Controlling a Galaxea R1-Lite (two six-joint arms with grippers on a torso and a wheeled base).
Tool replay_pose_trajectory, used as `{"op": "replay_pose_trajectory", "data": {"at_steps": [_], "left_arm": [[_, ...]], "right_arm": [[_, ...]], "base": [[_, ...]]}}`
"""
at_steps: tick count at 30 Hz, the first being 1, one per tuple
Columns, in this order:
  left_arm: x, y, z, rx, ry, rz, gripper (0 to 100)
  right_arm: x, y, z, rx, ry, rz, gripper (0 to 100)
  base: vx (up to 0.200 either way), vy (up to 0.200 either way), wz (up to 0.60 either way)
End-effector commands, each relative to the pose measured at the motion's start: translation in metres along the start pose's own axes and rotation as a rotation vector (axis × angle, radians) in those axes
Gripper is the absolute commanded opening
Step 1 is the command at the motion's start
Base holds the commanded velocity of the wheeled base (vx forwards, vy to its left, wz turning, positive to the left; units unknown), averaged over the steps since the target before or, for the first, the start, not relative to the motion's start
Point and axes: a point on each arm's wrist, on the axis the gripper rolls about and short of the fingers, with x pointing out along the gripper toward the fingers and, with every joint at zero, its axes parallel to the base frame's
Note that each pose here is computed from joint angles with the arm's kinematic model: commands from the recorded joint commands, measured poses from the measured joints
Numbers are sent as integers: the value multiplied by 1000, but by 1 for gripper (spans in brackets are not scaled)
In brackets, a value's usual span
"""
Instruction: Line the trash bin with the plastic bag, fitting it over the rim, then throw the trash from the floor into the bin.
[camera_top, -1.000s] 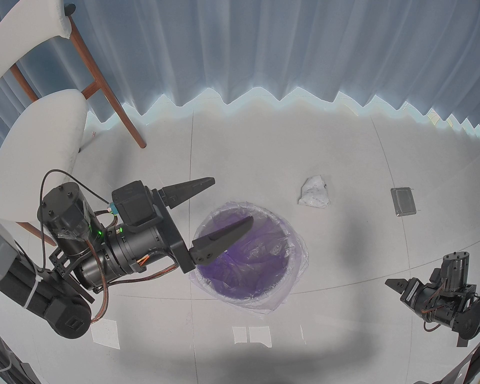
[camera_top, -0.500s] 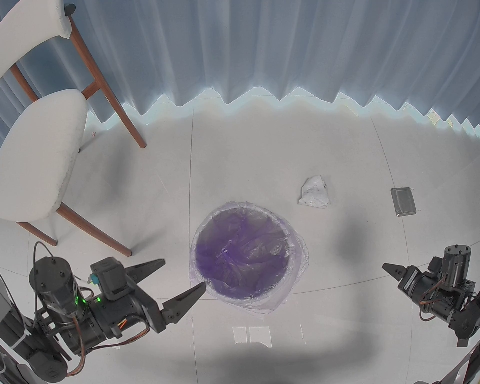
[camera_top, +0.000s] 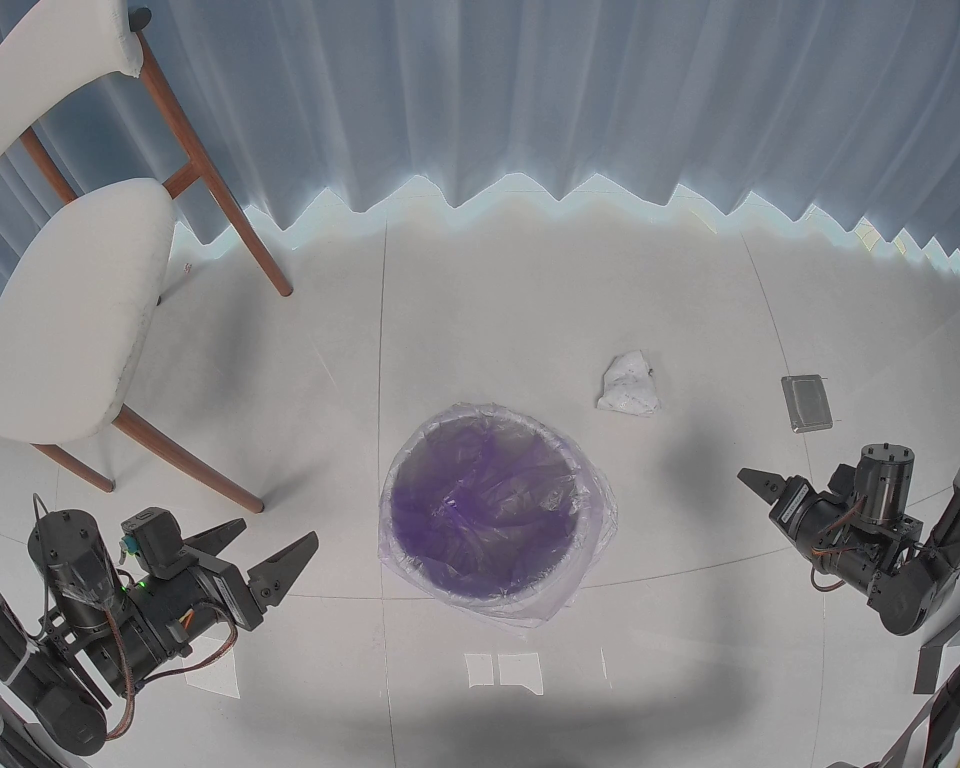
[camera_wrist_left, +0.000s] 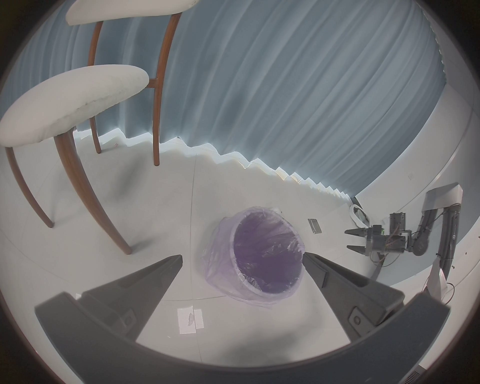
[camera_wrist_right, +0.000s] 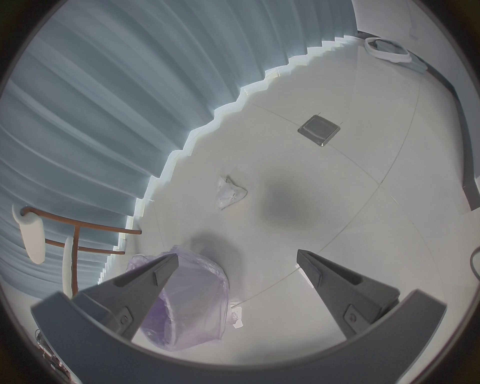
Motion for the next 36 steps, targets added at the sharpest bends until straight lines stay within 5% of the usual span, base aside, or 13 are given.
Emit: {"op": "replay_pose_trajectory", "data": {"at_steps": [1,22,27,36], "left_arm": [[-5,9,1,-9,4,4,100],[-10,-6,4,26,-19,-76,100],[-18,-8,12,13,-76,-67,100],[-30,-9,21,2,-145,-33,100]], "right_arm": [[17,-6,-7,-10,42,-22,100],[108,-13,17,-43,60,-77,100],[154,-27,16,-198,102,-81,100],[209,-27,24,-236,102,-71,100]], "base": [[0,0,0],[171,0,0],[0,0,0],[0,0,0]]}}
